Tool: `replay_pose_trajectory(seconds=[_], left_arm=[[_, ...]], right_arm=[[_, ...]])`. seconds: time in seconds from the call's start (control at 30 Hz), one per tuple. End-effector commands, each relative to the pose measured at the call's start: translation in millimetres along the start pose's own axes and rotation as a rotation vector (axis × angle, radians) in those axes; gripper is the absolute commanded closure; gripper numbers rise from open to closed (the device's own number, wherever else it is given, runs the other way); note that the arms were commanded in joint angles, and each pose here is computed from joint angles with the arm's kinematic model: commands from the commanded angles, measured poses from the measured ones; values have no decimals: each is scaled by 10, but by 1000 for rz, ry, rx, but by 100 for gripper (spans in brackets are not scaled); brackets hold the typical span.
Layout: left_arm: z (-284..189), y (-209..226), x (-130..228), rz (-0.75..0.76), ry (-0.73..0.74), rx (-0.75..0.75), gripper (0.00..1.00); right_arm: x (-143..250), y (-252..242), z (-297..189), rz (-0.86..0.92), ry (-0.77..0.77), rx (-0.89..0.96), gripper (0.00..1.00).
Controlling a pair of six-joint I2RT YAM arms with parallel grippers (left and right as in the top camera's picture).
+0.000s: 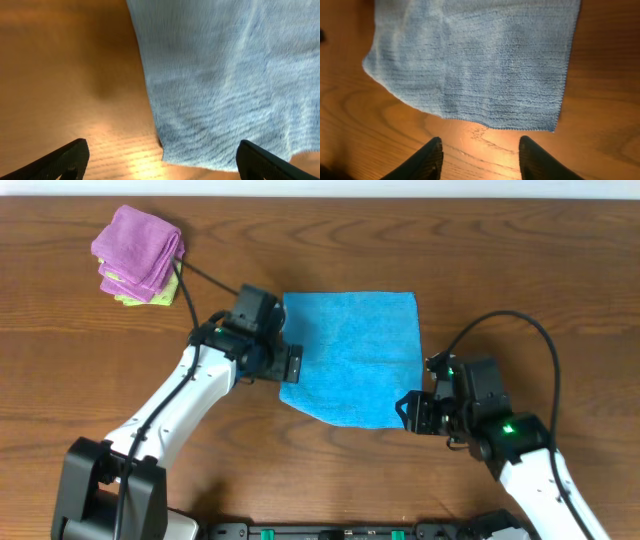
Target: Fold the cloth
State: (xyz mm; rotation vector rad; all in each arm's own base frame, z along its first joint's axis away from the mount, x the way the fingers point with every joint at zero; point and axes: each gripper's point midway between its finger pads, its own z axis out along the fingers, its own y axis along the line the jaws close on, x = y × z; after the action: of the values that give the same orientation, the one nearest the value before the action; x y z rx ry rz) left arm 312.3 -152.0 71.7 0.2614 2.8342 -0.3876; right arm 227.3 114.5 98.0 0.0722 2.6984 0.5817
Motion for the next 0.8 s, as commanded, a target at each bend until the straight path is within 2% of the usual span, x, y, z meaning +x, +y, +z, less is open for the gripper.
replay_pose_trajectory(seconds=[0.0,0.1,0.2,0.37,0.57,0.77], left_arm=[[-32,-92,100,-34,4,129,5],[-59,-149,217,-10,-33,220,5],[-9,-105,334,-9,-90,243,5],[96,-134,412,-80,-176,386,5],[192,-93,447,-103,-220,391,5],[371,-123,503,-130,-173,437,5]], right_arm=[[-32,55,-87,-38,-33,-15,44],[-38,97,-130,-44,-47,-36,41],[-26,124,-137,-45,-42,-51,41],[-19,135,-137,-45,-38,-58,42],[-22,143,-138,-46,-39,-62,44],[-32,148,-139,-47,-43,-64,44]])
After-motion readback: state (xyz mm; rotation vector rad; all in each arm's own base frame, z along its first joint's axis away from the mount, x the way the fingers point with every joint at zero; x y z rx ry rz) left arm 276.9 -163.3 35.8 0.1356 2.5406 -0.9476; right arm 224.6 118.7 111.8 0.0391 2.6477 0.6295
